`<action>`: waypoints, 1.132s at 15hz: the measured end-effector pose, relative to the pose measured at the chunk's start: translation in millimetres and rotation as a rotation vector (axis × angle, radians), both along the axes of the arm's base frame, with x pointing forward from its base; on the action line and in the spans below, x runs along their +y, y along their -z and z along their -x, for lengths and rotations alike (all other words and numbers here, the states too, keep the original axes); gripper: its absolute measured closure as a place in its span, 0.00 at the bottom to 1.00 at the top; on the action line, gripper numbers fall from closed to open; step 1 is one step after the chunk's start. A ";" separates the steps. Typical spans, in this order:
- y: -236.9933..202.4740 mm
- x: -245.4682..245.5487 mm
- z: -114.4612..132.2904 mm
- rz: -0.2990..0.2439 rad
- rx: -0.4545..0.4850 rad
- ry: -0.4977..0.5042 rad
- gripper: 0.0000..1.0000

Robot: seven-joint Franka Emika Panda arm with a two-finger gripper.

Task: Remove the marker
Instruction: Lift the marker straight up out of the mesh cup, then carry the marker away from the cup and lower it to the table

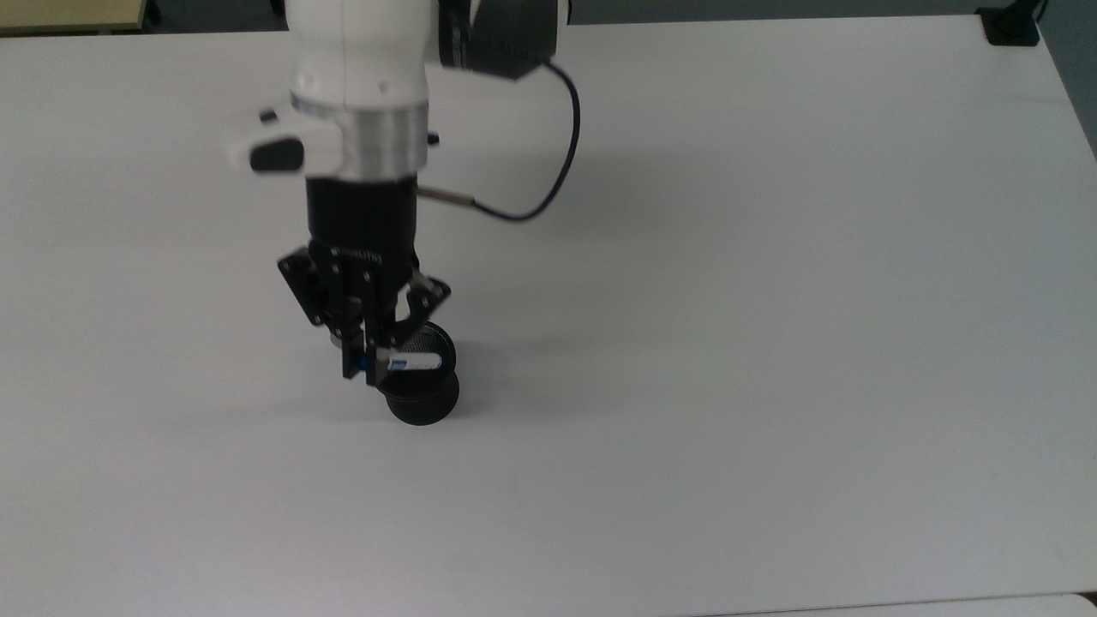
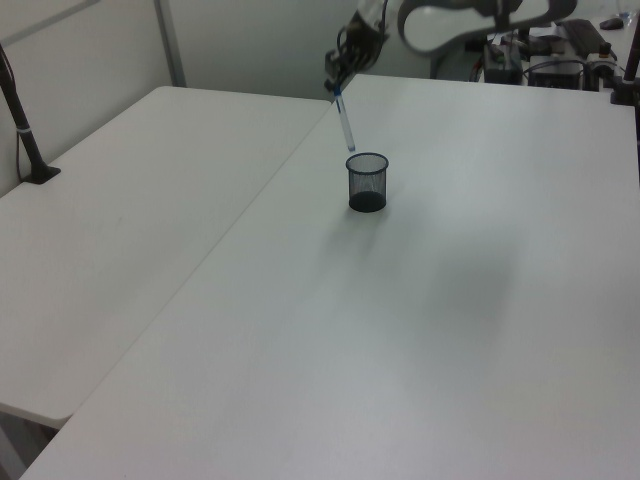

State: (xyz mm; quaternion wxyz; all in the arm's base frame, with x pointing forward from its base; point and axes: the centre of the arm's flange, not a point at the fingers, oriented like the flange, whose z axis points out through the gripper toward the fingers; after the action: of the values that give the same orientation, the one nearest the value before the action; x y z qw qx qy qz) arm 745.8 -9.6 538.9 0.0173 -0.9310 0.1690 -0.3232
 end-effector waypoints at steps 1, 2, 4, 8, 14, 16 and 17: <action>-14.7 -1.0 5.1 -0.011 -0.017 0.002 0.83; -26.3 -1.8 10.3 -0.019 -0.023 0.003 0.83; -35.8 -1.1 21.6 -0.028 0.030 -0.001 0.83; 5.5 30.8 49.6 -0.036 0.348 -0.159 0.83; 78.3 98.2 90.6 -0.020 0.715 -0.458 0.83; 97.1 112.7 96.3 -0.019 0.752 -0.488 0.83; 106.9 116.1 97.4 -0.020 0.770 -0.492 0.83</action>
State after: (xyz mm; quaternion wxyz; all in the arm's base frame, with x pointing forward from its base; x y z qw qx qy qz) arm 648.4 106.5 432.0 0.0386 -0.9955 -0.0601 0.0617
